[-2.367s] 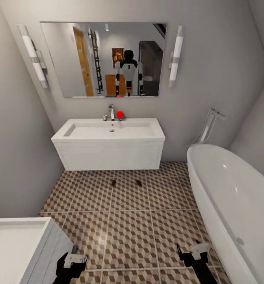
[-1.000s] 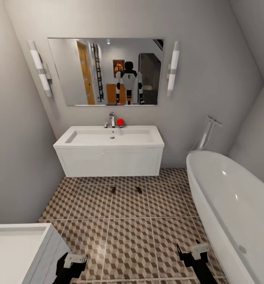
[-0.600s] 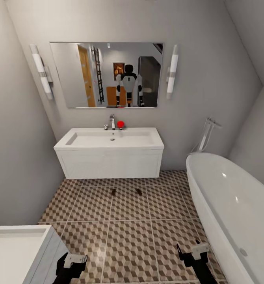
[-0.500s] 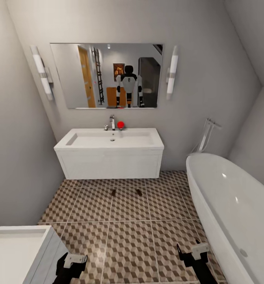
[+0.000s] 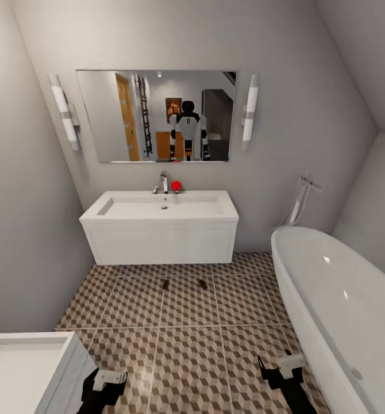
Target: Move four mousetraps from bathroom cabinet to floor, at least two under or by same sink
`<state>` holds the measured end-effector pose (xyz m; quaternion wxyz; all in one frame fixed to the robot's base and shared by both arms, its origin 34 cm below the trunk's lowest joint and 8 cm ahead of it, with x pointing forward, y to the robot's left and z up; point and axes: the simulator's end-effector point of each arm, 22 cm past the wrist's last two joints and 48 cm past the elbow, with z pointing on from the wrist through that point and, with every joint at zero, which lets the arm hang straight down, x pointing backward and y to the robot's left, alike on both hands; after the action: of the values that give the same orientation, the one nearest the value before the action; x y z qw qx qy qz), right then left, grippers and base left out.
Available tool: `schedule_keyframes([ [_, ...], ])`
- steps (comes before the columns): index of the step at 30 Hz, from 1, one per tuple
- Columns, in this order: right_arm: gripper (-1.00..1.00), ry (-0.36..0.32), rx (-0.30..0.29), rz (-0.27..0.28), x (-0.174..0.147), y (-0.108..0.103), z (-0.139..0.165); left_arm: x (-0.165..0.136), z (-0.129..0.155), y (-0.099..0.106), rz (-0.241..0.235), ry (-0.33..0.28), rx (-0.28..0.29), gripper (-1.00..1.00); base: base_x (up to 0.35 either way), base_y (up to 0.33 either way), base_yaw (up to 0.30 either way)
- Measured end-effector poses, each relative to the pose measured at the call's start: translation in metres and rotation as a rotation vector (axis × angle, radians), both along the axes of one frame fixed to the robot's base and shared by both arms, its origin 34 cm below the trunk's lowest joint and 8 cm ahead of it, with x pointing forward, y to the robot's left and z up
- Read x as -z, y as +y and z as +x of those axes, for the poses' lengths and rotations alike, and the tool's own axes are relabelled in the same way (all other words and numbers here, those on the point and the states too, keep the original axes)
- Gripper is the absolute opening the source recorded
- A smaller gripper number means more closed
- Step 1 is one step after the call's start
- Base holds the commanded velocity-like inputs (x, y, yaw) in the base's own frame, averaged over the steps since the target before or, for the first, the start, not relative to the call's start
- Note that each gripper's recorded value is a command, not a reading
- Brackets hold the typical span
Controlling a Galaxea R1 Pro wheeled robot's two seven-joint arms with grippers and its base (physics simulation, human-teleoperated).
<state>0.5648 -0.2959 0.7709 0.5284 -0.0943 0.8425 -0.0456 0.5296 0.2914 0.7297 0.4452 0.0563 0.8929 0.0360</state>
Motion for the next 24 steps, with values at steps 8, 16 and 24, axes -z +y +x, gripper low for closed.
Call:
schedule_keyframes([
  [8, 1.00, -0.011, 0.000, 0.000, -0.005, 0.000, 0.002, -0.005, 0.003, 0.000, 0.000, -0.011, 0.000, 1.00, 0.000, 0.000, 0.000],
  [16, 1.00, -0.022, 0.000, 0.000, -0.010, 0.000, 0.005, -0.009, 0.006, 0.000, 0.000, -0.022, 0.000, 1.00, 0.000, 0.000, 0.000],
  [24, 1.00, -0.034, 0.000, 0.000, -0.016, 0.000, 0.008, -0.014, 0.009, 0.000, 0.000, -0.033, 0.000, 1.00, 0.000, 0.000, 0.000],
])
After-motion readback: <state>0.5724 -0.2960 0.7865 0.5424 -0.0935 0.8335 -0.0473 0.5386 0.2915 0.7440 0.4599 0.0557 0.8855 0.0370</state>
